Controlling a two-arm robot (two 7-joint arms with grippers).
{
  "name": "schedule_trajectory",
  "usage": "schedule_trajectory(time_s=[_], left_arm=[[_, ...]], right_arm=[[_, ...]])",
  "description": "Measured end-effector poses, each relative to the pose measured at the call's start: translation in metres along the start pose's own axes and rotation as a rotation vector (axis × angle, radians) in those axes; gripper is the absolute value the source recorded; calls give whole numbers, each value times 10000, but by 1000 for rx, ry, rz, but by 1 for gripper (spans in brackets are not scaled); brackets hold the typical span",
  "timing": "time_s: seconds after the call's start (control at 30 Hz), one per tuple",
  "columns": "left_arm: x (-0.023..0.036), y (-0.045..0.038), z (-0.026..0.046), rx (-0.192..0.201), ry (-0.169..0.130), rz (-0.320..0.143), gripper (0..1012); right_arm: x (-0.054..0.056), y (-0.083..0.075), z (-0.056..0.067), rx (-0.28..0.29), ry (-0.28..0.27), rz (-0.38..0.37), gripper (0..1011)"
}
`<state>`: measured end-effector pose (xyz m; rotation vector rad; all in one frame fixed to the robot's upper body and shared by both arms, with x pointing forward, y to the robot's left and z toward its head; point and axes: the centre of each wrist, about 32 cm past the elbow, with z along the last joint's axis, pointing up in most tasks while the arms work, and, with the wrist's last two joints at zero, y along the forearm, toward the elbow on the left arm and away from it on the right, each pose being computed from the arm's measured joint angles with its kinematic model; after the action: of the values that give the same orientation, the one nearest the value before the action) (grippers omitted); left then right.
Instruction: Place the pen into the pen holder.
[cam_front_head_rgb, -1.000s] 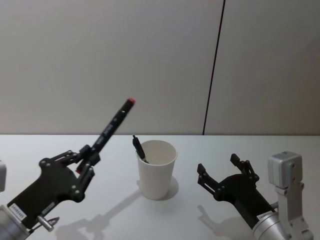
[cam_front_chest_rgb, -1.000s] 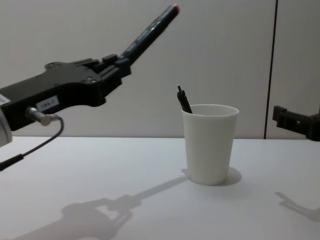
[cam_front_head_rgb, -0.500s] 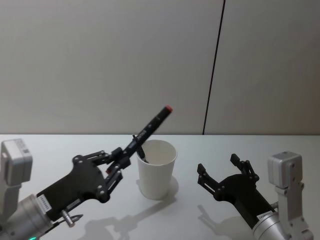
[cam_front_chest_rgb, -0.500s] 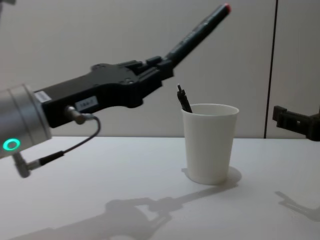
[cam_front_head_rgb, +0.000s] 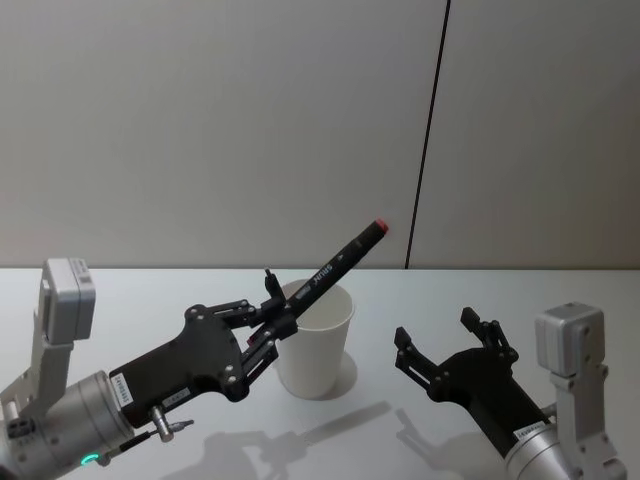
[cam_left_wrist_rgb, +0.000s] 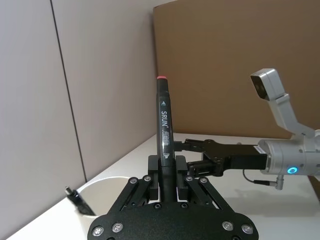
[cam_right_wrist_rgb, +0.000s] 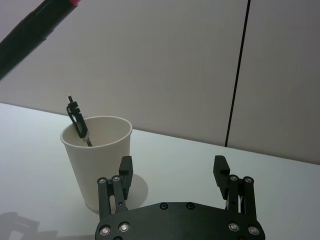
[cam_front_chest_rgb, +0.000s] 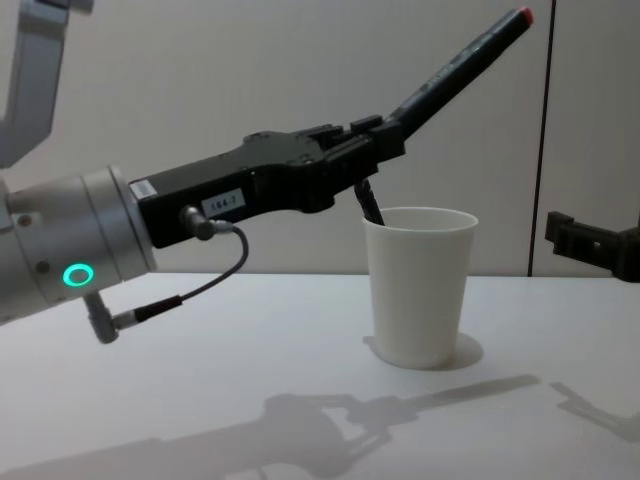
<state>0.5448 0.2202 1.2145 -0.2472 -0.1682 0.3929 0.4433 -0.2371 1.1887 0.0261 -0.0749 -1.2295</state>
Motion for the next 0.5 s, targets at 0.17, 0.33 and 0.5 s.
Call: schedule_trajectory(time_s=[0.17,0.33,0.5], left_arm=[[44,-46,-14,-7,22,-27,203],[70,-75,-22,-12,35,-40,202],[94,-98,-28,-16,46,-51,202]], right_arm=[[0,0,0,0,0,0,1001],[0,0,0,0,0,0,1001],[0,0,0,0,0,0,1001]])
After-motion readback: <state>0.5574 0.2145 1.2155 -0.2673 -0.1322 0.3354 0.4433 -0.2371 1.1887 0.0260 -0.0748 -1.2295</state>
